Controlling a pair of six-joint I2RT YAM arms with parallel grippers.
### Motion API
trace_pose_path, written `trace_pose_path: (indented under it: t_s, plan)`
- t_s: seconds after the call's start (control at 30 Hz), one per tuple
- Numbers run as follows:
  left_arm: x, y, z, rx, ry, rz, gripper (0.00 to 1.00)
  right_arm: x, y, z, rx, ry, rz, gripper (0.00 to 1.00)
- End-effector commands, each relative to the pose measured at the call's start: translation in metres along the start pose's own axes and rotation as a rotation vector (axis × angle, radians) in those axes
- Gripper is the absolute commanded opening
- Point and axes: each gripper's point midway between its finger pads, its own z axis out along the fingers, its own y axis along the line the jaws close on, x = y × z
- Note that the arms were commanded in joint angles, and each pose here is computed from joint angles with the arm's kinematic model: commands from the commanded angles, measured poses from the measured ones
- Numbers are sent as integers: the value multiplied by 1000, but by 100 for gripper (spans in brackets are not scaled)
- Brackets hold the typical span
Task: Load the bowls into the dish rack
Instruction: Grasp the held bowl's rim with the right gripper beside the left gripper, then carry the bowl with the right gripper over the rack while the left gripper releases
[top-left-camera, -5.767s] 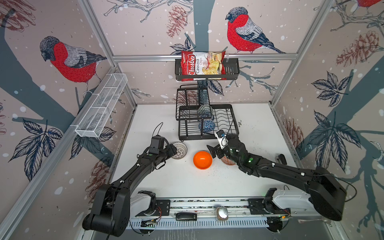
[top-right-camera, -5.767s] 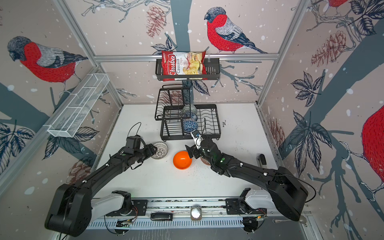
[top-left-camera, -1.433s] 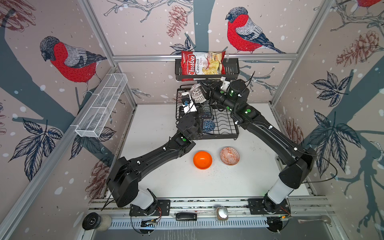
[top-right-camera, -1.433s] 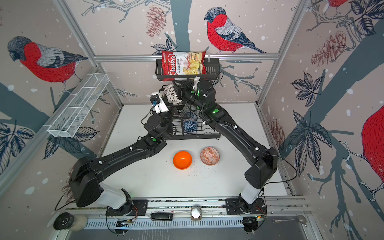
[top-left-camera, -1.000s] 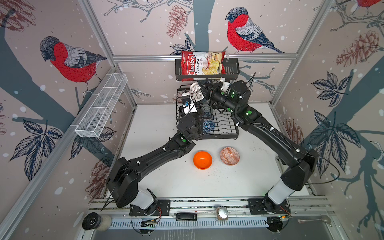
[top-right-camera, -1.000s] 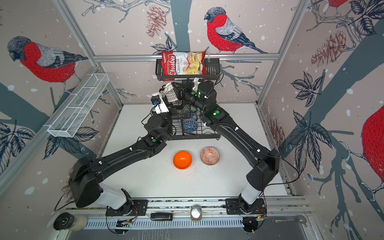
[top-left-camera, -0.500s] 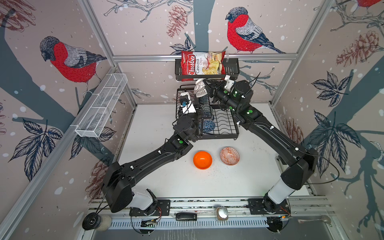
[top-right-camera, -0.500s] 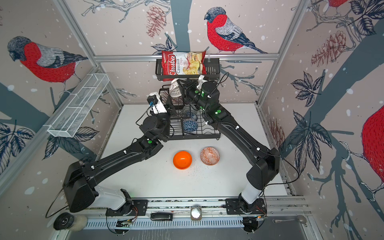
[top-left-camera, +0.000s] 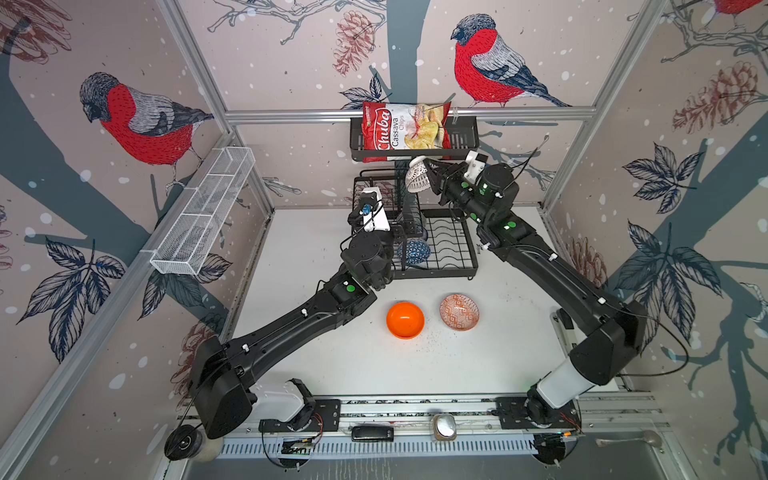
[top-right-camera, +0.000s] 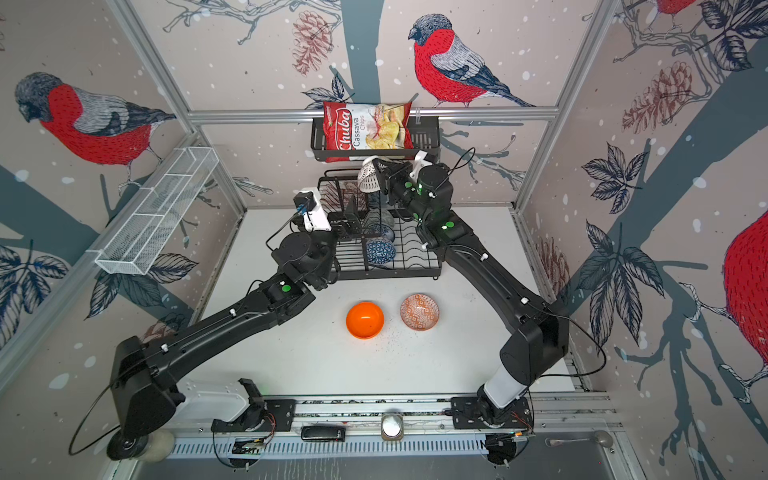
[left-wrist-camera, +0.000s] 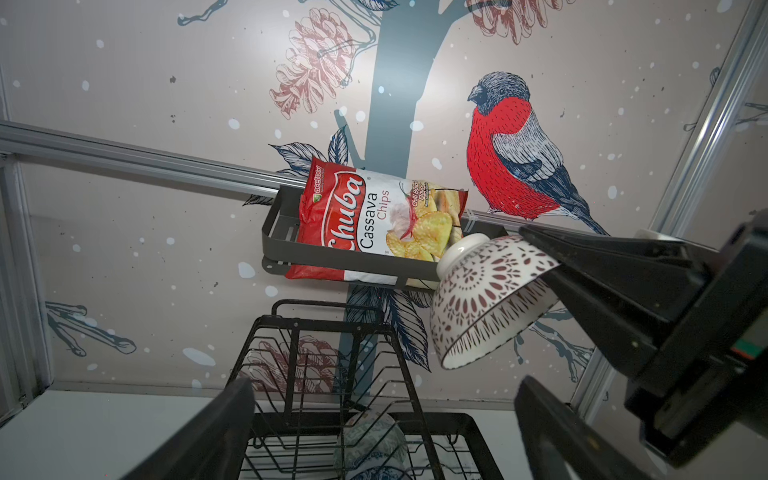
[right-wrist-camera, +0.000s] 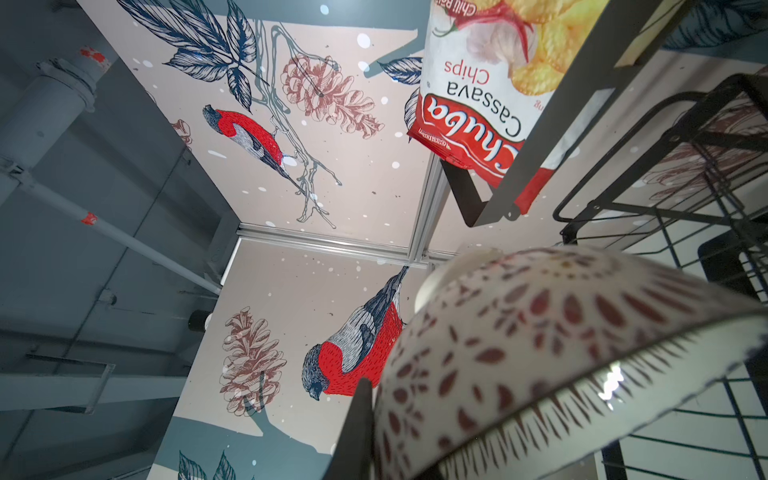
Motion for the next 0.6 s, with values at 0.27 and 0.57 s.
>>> trace_pose_path:
  t_s: [0.27,0.57]
  plan:
    - [12,-23,7,181,155,41,98,-39,20,-37,-92,-98,-178,0]
    - [16,-22,9,235,243,85,98,-60,-4,-75,-25,-166,-377,0]
